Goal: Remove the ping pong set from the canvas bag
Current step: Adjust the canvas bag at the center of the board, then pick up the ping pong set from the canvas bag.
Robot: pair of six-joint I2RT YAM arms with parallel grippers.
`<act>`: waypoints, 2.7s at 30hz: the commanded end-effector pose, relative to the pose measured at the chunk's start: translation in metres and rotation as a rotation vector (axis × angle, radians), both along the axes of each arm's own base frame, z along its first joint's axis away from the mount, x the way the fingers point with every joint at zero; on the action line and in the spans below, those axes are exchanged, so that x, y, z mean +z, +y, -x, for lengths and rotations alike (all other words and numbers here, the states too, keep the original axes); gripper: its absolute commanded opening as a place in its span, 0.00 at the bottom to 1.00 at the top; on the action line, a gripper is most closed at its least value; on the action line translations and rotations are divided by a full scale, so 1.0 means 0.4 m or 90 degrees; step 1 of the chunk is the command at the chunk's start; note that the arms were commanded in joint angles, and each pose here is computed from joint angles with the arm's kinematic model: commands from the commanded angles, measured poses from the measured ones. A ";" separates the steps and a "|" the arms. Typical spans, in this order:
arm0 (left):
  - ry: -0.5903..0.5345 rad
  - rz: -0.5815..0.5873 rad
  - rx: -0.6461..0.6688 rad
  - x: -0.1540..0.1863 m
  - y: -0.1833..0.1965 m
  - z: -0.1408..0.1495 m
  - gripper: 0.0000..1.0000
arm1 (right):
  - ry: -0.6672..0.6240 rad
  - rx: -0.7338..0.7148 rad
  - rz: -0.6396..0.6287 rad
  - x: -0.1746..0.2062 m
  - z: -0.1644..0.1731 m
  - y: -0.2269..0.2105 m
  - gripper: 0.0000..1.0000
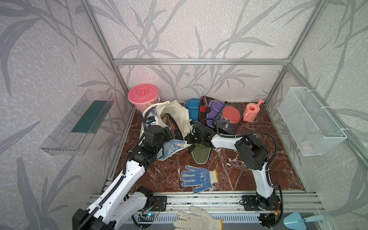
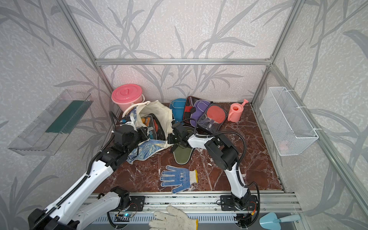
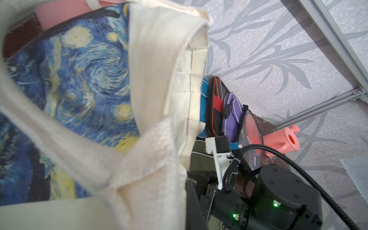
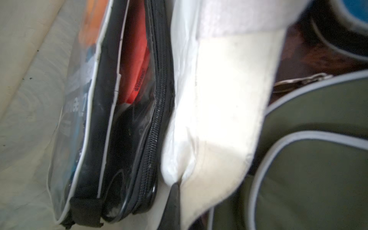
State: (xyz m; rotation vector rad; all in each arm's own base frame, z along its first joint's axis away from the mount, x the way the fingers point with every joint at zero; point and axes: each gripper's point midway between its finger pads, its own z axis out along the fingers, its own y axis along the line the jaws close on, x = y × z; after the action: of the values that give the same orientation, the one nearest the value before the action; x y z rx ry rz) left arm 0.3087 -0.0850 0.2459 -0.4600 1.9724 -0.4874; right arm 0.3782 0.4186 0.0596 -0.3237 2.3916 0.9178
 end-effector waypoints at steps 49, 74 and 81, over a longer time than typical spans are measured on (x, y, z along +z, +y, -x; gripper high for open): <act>0.029 -0.073 0.149 -0.161 0.177 0.163 0.00 | -0.008 0.243 -0.113 0.125 0.020 0.349 0.96; 0.011 -0.065 0.137 -0.149 0.165 0.150 0.00 | 0.044 0.220 -0.131 0.027 0.017 0.424 0.00; 0.012 -0.081 0.153 -0.148 0.179 0.151 0.00 | 0.018 0.196 -0.153 0.100 -0.009 0.372 0.00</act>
State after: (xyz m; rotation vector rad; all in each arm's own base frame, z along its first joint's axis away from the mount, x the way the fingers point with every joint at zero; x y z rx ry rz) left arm 0.2498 -0.0252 0.1901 -0.5955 1.9239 -0.2880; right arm 0.3679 0.5857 0.0938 -0.5841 2.2840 1.4474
